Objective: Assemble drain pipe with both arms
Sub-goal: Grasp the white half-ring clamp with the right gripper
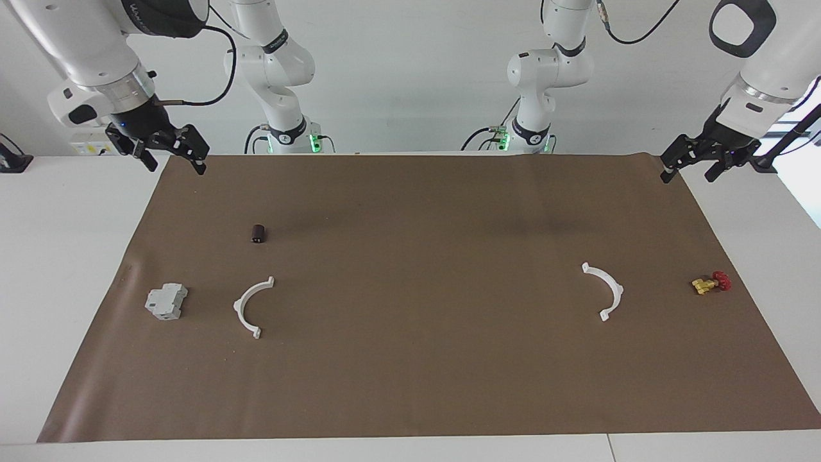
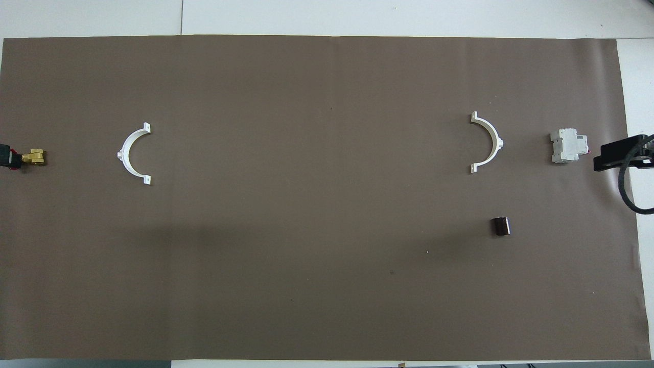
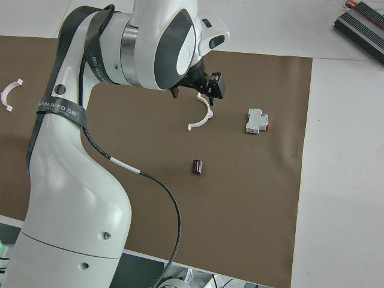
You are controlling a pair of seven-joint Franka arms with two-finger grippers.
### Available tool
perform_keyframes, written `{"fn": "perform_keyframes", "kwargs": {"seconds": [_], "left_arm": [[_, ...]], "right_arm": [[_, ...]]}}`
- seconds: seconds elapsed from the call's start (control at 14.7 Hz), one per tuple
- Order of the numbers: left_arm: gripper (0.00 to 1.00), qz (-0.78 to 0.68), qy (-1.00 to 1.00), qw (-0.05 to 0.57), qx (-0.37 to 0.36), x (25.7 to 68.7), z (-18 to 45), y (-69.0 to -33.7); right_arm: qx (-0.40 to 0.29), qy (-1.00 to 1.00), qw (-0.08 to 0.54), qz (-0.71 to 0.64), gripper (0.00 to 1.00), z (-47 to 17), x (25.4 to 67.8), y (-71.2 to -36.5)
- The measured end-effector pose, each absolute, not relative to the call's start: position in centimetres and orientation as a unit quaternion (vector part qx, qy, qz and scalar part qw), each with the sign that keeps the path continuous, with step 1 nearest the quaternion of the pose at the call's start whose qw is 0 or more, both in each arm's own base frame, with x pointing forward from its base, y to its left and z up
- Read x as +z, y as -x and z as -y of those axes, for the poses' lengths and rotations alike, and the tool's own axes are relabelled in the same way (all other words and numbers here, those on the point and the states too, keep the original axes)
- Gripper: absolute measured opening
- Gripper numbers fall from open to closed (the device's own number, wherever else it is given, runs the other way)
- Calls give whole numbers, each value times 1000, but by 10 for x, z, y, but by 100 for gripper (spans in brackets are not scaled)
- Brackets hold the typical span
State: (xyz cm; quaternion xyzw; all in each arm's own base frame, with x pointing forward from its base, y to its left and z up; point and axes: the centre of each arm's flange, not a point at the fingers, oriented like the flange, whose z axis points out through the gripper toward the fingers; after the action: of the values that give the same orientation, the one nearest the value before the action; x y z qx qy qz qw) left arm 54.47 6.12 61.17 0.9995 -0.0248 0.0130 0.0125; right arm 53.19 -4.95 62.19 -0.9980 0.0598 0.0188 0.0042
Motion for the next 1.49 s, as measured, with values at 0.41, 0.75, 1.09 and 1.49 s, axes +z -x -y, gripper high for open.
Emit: {"fn": "perform_keyframes", "kwargs": {"seconds": [0.41, 0.75, 1.09, 1.49], "left_arm": [[100, 25, -1000, 13, 13, 612, -61, -545], [100, 25, -1000, 13, 13, 612, -61, -545], [100, 27, -1000, 13, 11, 611, -58, -545], [100, 36, -999, 10, 25, 604, -40, -557]], "right_arm": [[19, 998, 5, -58, 100, 48, 622, -532], [-36, 998, 7, -43, 100, 31, 606, -553], [-46, 999, 13, -14, 100, -10, 512, -608], [-48, 999, 15, -18, 100, -18, 383, -627]]}}
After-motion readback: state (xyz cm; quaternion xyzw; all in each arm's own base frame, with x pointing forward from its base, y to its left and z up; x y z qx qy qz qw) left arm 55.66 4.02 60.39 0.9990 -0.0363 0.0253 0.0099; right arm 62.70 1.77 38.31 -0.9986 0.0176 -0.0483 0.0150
